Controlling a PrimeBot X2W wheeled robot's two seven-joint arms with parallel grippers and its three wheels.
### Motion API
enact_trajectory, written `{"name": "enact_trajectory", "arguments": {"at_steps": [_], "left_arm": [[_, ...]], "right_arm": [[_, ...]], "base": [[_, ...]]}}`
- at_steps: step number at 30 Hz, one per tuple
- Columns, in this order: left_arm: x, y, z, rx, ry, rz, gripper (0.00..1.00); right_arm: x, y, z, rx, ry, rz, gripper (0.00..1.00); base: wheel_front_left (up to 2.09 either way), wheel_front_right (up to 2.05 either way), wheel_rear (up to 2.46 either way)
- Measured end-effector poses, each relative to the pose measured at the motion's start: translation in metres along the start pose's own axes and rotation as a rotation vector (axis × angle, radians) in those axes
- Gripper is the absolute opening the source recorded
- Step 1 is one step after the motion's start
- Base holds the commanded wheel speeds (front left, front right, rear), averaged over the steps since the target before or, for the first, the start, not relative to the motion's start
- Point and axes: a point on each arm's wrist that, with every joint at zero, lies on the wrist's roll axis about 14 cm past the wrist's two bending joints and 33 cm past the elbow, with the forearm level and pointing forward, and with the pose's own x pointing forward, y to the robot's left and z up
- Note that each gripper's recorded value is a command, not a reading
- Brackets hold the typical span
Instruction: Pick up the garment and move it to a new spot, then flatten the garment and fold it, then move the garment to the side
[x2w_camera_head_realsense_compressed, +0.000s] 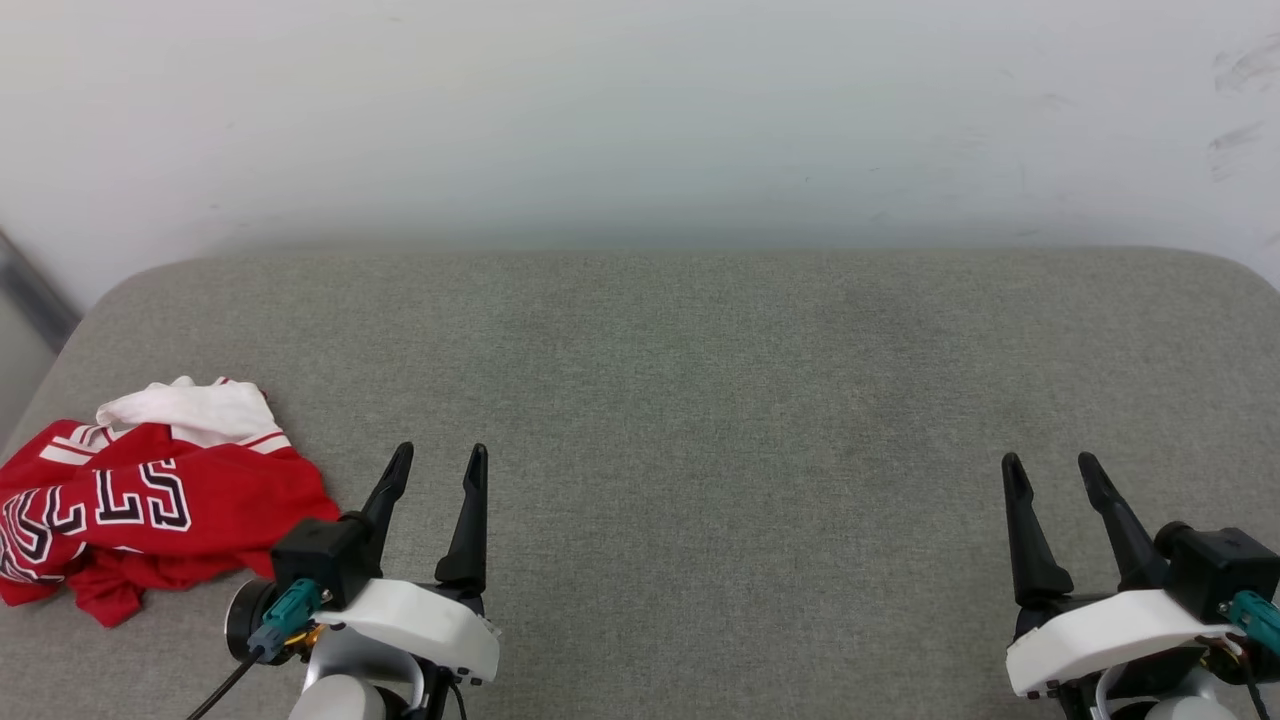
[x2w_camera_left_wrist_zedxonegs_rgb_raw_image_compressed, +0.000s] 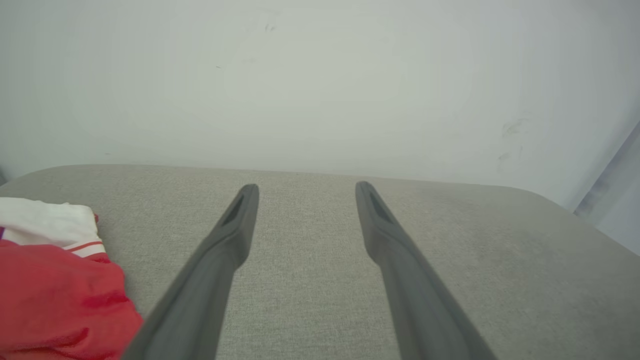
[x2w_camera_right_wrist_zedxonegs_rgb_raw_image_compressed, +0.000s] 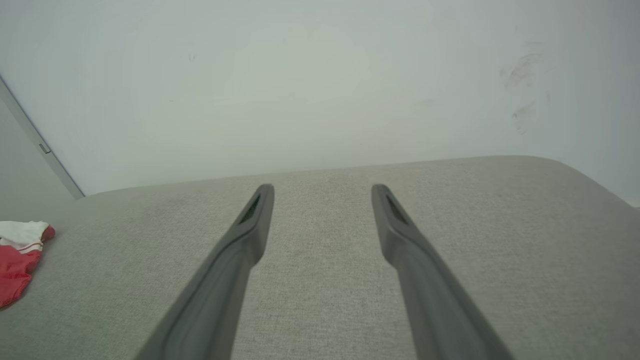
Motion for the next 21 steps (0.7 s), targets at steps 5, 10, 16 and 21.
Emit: {"name": "enact_trajectory", "arguments": {"at_steps": [5, 10, 16, 21], "left_arm": [[0.0011, -0.0027, 0.0009, 0.04, -0.007, -0.014, 1.0], [0.0011, -0.0051, 0.0008, 0.077, -0.01, -0.026, 1.0], [0.0015, -0.0066, -0.0011, 0.12, -0.008, -0.037, 1.0], [0.001, -0.0076, -0.0023, 0.154, -0.008, -0.045, 1.0]], "right_arm": [[-0.0002, -0.0009, 0.0011, -0.034, -0.006, 0.0, 1.0], [-0.0015, -0.001, 0.0005, -0.068, -0.006, 0.002, 1.0], [-0.0011, 0.001, 0.0009, -0.109, -0.01, 0.012, 1.0], [-0.001, 0.0021, 0.0016, -0.137, -0.016, 0.017, 1.0]], "base": [[0.0, 0.0, 0.0], [0.0, 0.0, 0.0], [0.0, 0.0, 0.0], [0.0, 0.0, 0.0]]}}
